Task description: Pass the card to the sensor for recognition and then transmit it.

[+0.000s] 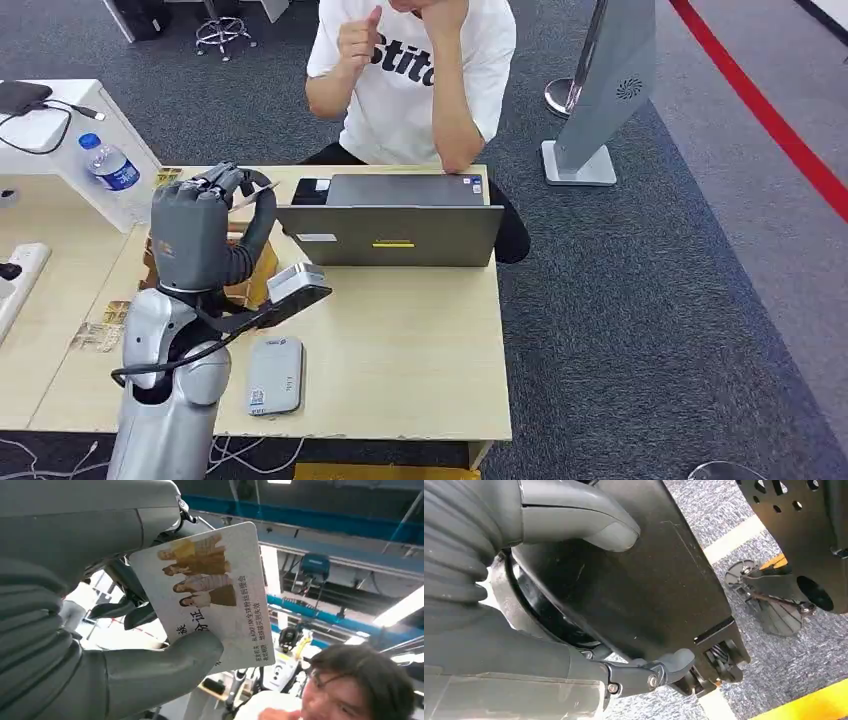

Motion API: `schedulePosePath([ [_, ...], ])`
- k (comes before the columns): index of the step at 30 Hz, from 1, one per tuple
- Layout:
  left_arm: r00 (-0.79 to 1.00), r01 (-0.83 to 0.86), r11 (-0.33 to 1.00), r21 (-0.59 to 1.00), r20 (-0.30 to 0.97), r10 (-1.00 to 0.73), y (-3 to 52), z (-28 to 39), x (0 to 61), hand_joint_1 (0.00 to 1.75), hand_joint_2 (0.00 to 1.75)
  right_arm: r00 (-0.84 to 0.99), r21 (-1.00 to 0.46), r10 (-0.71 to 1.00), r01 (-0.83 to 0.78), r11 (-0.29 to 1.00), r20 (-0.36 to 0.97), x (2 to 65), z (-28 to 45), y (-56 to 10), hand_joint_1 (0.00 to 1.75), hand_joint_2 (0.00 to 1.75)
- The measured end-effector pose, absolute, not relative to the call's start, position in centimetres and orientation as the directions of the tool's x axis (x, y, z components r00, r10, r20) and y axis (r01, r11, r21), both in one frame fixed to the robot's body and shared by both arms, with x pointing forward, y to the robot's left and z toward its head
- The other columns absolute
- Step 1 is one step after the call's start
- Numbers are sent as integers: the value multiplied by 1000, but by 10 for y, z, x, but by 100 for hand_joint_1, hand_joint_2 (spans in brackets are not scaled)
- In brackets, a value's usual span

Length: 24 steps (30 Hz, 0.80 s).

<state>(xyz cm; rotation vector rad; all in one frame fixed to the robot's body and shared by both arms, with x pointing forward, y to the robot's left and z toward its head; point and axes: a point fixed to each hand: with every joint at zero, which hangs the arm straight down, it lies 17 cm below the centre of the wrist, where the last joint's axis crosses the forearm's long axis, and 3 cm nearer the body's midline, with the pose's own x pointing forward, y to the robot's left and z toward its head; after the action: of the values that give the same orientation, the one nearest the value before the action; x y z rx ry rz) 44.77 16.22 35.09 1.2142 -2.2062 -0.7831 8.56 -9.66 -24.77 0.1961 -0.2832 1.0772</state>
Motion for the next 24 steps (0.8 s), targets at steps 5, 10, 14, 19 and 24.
schedulePosePath([
  [5,-558,-529,577,622,257,-789,154,336,401,175,175,458,14,835,-879,477,304,87,-249,-100,0,175],
  [10,-557,-466,624,627,340,-758,150,290,371,175,175,479,12,825,-866,499,299,88,-250,-103,0,175],
  [14,-531,-382,646,661,416,-739,145,260,368,175,175,496,12,817,-856,516,293,89,-250,-104,0,175],
  [19,-479,-309,619,723,444,-757,138,227,371,175,175,512,13,809,-847,532,287,89,-251,-106,0,175],
  [24,-360,-222,491,843,397,-844,138,149,380,175,175,517,11,807,-844,537,286,89,-251,-107,0,175],
])
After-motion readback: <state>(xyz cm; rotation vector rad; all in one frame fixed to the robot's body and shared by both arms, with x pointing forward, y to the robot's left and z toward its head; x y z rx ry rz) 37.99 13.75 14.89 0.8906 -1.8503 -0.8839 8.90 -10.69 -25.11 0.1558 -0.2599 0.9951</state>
